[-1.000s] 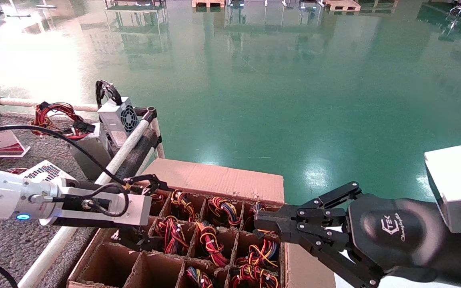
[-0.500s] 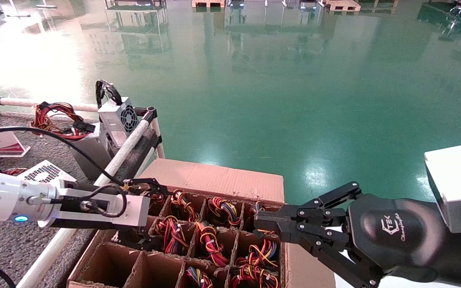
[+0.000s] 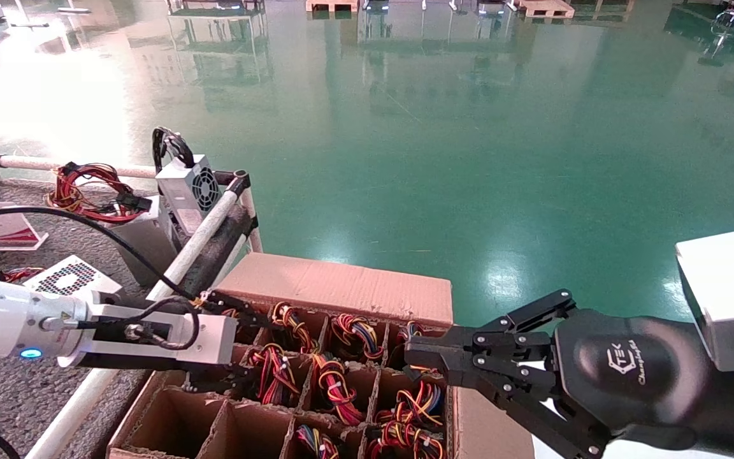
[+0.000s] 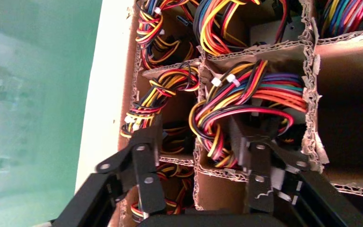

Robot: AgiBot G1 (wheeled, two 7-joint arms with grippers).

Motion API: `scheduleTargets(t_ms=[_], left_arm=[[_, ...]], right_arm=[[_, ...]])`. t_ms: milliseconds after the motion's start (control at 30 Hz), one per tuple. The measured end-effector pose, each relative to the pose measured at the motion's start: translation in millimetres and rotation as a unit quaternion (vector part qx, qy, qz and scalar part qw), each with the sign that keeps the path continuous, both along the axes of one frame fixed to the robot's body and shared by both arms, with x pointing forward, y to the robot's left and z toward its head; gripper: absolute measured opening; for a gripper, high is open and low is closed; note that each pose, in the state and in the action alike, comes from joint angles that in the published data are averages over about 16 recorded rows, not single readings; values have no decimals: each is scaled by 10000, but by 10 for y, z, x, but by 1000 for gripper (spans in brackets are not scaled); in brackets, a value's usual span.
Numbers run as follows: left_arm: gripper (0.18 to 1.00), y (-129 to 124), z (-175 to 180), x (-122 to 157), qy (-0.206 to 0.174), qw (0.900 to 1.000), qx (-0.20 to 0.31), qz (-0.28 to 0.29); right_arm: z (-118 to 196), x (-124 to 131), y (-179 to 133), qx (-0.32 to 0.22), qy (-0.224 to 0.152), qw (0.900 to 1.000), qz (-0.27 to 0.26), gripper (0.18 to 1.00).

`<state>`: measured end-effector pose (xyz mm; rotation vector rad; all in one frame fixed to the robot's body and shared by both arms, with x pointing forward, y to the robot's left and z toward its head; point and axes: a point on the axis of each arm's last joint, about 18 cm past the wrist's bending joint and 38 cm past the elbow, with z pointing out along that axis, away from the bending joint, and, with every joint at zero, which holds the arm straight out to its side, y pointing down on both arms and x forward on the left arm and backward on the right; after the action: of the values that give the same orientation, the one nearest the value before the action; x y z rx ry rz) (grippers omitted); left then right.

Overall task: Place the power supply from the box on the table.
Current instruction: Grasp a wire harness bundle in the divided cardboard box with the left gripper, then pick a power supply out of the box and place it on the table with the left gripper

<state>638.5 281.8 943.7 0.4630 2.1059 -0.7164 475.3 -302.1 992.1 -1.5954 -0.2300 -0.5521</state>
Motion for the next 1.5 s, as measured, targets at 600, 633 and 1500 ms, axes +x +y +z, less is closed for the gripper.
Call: scheduleTargets(t_ms=[600,633,1500], left_arm=[[351,36,-16,-25,67,9999,-73,18],[333,38,-12,-27,67,9999,-82,17],[229,240,769,-453,-562,9924,-1004,-427]], right_arm=[[0,0,0,0,0,10000,0,193],[0,0,0,0,0,10000,0,193],[0,0,0,0,0,10000,0,193]])
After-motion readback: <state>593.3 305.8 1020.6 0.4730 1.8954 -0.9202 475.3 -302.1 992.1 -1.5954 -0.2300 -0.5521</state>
